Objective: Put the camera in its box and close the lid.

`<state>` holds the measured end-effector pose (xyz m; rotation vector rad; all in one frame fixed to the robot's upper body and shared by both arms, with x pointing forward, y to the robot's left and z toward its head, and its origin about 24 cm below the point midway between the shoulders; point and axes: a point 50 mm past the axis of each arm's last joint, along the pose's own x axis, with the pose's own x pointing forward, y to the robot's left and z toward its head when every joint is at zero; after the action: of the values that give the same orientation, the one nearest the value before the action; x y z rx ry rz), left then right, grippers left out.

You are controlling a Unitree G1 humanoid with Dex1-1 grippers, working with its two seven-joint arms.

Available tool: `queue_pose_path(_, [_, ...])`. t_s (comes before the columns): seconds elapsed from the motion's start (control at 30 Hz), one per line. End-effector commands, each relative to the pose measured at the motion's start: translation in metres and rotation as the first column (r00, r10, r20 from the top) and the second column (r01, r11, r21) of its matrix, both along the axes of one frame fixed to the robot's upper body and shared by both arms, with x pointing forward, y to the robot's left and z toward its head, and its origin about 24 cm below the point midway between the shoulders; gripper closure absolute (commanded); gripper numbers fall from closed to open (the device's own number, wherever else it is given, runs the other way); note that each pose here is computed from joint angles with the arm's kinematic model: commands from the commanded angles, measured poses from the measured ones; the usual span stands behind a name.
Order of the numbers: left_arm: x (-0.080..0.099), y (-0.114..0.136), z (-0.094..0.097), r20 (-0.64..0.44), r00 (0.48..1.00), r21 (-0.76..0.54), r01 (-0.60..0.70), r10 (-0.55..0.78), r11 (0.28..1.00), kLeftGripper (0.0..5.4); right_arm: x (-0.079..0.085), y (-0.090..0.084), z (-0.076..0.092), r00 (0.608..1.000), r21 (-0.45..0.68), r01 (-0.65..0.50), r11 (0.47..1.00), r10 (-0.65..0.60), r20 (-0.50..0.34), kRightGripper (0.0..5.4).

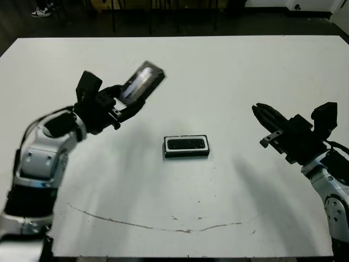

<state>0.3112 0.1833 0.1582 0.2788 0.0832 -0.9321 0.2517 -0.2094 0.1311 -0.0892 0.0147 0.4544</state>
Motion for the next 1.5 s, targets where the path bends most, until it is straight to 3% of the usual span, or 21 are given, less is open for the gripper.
queue_pose_path(0.03, [0.001,0.005,-0.005,-0.125,0.985,0.030,0.127,-0.122,0.991,2.65,0.001,-0.005,-0.004,0.999,-0.010,0.013,1.000,-0.014,-0.032,5.40])
queue_pose_path(0.2, [0.004,0.006,-0.016,-0.289,0.926,0.088,0.276,-0.241,0.957,2.65,-0.001,-0.004,-0.001,0.998,-0.029,0.030,0.999,-0.031,-0.046,5.40])
queue_pose_path(0.33, [0.009,0.001,-0.026,-0.356,0.881,0.104,0.368,-0.311,0.924,2.65,-0.002,-0.003,0.000,0.998,-0.021,0.020,1.000,-0.021,-0.052,5.40])
queue_pose_path(0.8, [0.018,-0.025,-0.044,-0.424,0.794,0.099,0.520,-0.436,0.849,2.65,-0.002,-0.003,-0.006,0.998,-0.012,-0.005,1.000,0.005,-0.059,5.40])
queue_pose_path(1.2, [0.021,-0.036,-0.060,-0.446,0.813,0.134,0.475,-0.375,0.870,2.65,-0.001,-0.005,-0.014,0.999,0.013,-0.031,0.999,0.032,-0.044,5.40])
queue_pose_path(1.5, [0.023,-0.031,-0.056,-0.419,0.835,0.110,0.438,-0.358,0.892,2.65,-0.001,-0.005,-0.017,0.999,0.012,-0.031,0.999,0.032,-0.044,5.40])
